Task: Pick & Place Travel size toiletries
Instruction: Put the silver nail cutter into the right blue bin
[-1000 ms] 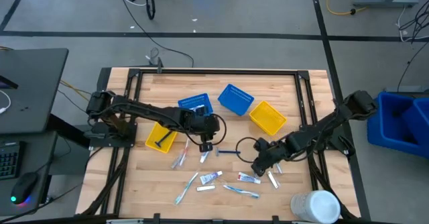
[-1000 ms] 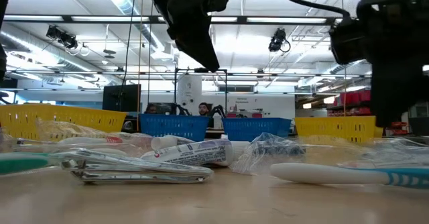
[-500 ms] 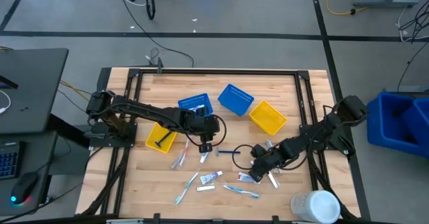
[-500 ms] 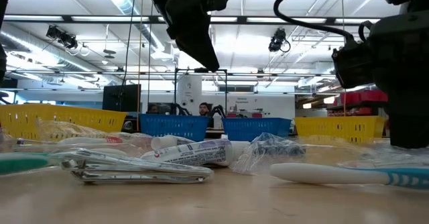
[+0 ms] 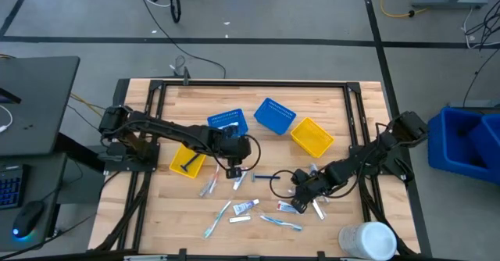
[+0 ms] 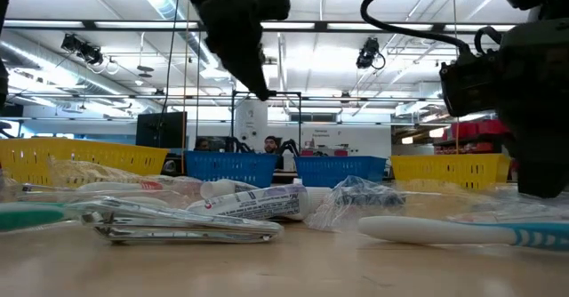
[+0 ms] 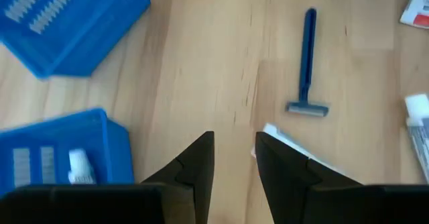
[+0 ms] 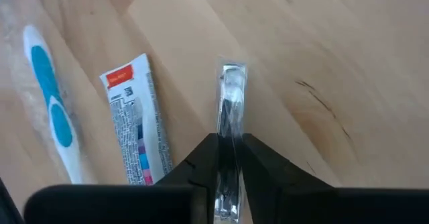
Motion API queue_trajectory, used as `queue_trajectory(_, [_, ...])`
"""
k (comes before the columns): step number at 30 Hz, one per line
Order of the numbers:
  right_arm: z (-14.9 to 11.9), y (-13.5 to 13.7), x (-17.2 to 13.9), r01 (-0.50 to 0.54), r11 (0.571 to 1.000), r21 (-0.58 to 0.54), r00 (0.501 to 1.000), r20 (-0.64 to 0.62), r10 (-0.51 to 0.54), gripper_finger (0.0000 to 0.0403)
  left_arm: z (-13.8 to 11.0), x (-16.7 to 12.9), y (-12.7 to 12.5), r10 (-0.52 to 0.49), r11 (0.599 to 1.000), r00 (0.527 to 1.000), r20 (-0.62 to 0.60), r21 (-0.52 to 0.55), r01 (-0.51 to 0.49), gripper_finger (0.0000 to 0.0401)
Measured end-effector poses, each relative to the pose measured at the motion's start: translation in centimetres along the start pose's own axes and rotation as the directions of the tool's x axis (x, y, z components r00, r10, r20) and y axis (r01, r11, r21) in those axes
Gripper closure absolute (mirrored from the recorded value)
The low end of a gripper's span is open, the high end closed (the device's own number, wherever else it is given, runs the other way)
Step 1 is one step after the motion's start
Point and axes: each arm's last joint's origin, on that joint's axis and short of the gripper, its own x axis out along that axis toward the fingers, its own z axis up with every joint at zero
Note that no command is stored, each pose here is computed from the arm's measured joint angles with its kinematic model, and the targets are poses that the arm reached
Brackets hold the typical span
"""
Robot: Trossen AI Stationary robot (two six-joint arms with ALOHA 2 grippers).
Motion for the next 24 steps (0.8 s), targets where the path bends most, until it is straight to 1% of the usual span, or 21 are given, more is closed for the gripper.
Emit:
queue_trajectory(4, [0.6,0.1,-0.7,-0.009,0.996,-0.091,0.999,0.041,0.013,0.0344,-0.7,-1.3,0.2,0.006,1.000,0.999,-0.050,-0.012,-0.007,0.0285])
queue_trajectory(8, [2.1,0.3,-2.2,-0.030,0.987,-0.157,0.990,0.130,0.051,0.0350,-0.8,-3.1,0.6,0.001,0.999,1.000,-0.021,-0.039,-0.002,0.0285])
queue_trajectory(10, [2.9,-0.1,-2.9,-0.012,0.986,-0.164,0.985,0.168,0.040,0.0351,-0.9,-4.0,0.9,0.010,0.999,1.000,-0.009,-0.052,-0.011,0.0285])
queue_trajectory(11, [3.4,-0.2,-3.3,-0.012,0.986,-0.169,0.980,0.196,0.046,0.0351,-0.7,-4.5,1.1,0.015,0.998,1.000,0.022,-0.060,-0.013,0.0285])
queue_trajectory(14, [5.0,-0.7,-4.6,-0.002,0.979,-0.204,0.959,0.277,0.060,0.0349,-0.7,-5.4,1.3,0.024,0.998,0.999,0.049,-0.067,-0.021,0.0285])
queue_trajectory(18, [7.5,-1.9,-6.6,0.078,0.962,-0.262,0.905,0.424,0.042,0.0349,-0.6,-5.8,1.4,0.032,0.997,0.997,0.068,-0.072,-0.027,0.0285])
queue_trajectory(21, [9.6,-3.1,-7.7,0.149,0.939,-0.309,0.858,0.512,0.033,0.0348,-0.7,-5.8,1.4,0.033,0.997,0.998,0.054,-0.068,-0.030,0.0285])
queue_trajectory(24, [11.9,-4.4,-8.6,0.207,0.926,-0.317,0.802,0.597,0.025,0.0345,-0.7,-5.4,1.3,0.033,0.997,0.998,0.050,-0.067,-0.029,0.0285])
